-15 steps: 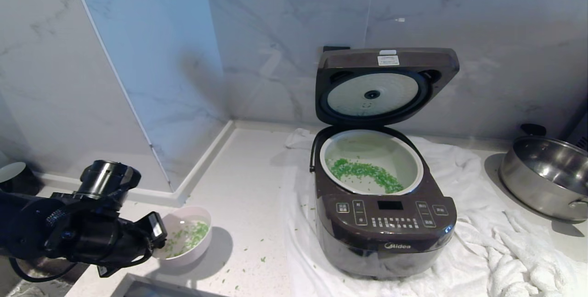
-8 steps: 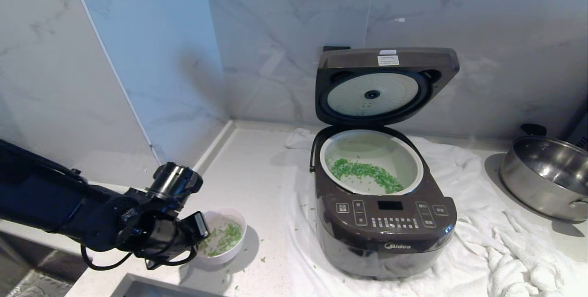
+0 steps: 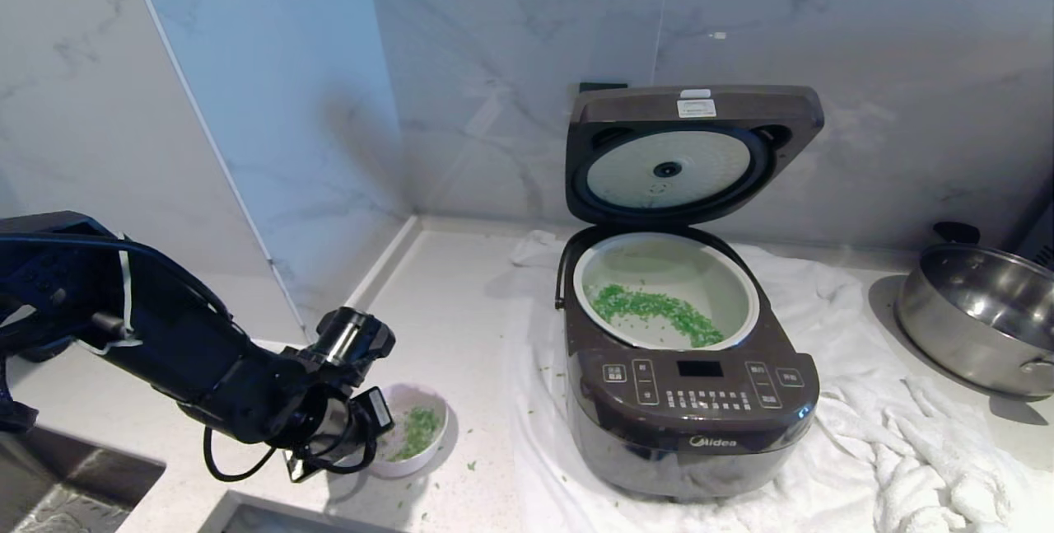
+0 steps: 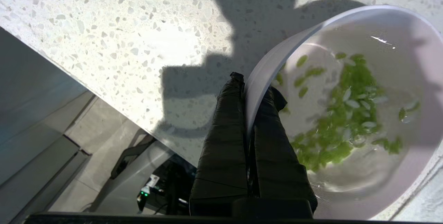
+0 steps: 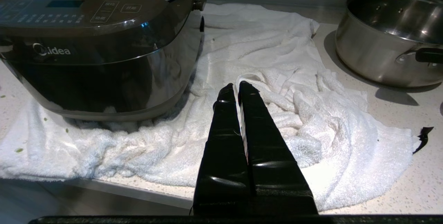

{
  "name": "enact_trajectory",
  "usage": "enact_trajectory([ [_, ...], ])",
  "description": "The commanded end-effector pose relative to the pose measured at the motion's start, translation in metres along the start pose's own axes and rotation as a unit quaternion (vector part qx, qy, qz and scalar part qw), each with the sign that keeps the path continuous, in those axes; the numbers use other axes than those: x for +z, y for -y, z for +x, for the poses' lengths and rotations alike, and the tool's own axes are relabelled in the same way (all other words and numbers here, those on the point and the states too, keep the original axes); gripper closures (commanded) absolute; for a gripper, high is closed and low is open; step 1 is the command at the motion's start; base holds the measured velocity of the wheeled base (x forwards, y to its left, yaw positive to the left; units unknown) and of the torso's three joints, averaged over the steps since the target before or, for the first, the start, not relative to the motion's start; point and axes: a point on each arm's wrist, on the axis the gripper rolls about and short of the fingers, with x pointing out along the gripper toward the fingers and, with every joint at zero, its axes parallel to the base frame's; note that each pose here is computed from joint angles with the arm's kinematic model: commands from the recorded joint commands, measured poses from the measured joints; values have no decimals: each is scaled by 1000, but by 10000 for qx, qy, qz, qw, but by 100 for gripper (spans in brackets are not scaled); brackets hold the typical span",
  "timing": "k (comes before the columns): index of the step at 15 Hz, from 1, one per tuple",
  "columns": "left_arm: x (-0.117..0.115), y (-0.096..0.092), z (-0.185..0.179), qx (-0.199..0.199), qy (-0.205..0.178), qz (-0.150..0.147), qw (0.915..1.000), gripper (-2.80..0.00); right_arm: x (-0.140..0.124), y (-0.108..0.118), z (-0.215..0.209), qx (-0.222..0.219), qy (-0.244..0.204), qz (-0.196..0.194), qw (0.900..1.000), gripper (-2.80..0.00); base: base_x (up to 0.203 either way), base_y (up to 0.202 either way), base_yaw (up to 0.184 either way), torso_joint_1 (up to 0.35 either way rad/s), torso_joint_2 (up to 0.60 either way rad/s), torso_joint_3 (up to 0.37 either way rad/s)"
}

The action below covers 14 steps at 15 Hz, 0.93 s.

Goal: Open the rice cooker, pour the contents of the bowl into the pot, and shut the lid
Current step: Place the bowl on the table

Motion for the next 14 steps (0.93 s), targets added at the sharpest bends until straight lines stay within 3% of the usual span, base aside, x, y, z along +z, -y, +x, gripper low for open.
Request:
enact_trajectory([
  [1, -1, 1, 4, 37, -24, -25, 10000, 0, 0, 0, 0, 0, 1, -4, 10000, 0, 0, 0, 0, 0, 0, 0],
  [2, 1, 2, 4, 18, -4, -44, 10000, -280, 0, 0, 0, 7, 1, -4, 10000, 0, 0, 0, 0, 0, 0, 0],
  [14, 8, -1, -13, -133, 154, -129, 9997, -280, 0, 0, 0, -1, 1, -4, 10000, 0, 0, 0, 0, 0, 0, 0],
])
